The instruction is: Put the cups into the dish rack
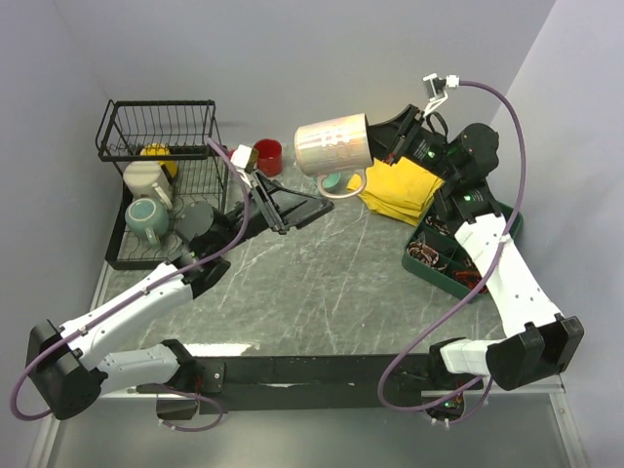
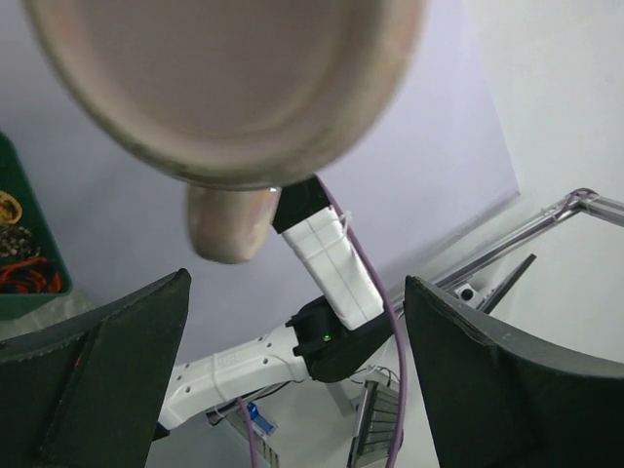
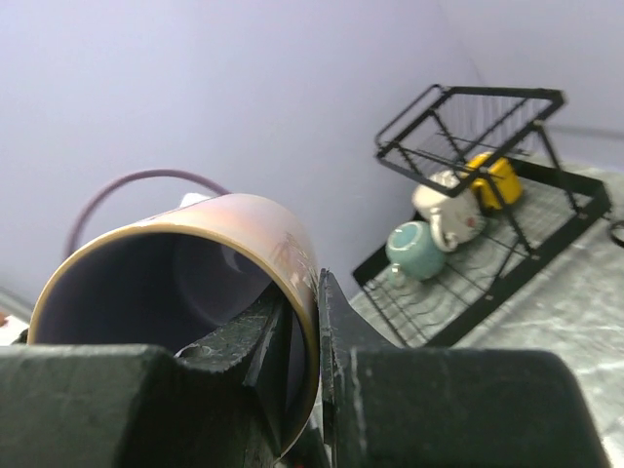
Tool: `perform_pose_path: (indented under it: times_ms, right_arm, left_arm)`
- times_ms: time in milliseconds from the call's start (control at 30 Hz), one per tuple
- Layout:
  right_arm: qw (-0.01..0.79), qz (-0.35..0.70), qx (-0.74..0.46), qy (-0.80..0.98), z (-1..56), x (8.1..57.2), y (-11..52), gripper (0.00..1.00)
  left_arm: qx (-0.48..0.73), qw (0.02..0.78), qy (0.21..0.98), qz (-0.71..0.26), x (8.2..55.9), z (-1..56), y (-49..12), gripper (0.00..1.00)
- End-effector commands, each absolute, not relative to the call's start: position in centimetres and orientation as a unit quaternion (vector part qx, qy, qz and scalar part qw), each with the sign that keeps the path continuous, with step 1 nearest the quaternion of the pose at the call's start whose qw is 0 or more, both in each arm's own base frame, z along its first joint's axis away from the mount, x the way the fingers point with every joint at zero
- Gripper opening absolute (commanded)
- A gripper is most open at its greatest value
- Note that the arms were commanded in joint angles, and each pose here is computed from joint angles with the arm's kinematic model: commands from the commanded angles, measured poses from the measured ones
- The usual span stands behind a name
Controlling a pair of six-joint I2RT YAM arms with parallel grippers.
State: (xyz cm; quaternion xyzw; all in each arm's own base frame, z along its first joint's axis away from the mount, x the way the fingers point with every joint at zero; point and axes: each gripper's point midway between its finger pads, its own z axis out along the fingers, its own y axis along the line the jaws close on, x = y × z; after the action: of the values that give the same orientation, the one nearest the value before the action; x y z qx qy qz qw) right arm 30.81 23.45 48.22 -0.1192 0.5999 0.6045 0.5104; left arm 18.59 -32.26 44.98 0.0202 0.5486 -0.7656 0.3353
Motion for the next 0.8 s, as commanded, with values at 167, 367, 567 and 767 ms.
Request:
perform_pose_path:
  times_ms: [167, 367, 567, 767]
  right_arm:
    - [0.534, 0.660, -0.140, 0.509, 54.9, 25.7, 22.7, 0.00]
    - [0.527, 0.662, -0.139, 0.514, 52.2, 25.2, 23.1, 0.00]
    - [0.542, 0.662, -0.127, 0.501, 51.0, 25.5, 23.0, 0.00]
    - [0.573, 0.646, -0.132, 0.487, 50.7, 26.0, 22.8, 0.00]
  left_arm:
    - [0.027, 0.363, 0.562, -0.742, 19.3, 44.9, -33.1, 0.96]
    - [0.035, 0.364, 0.526, -0.768, 19.1, 46.8, -33.6, 0.96]
    - [0.023, 0.373, 0.505, -0.778, 18.9, 48.0, -33.9, 0.98]
    - [0.007, 0.377, 0.487, -0.788, 19.1, 48.5, -34.0, 0.86]
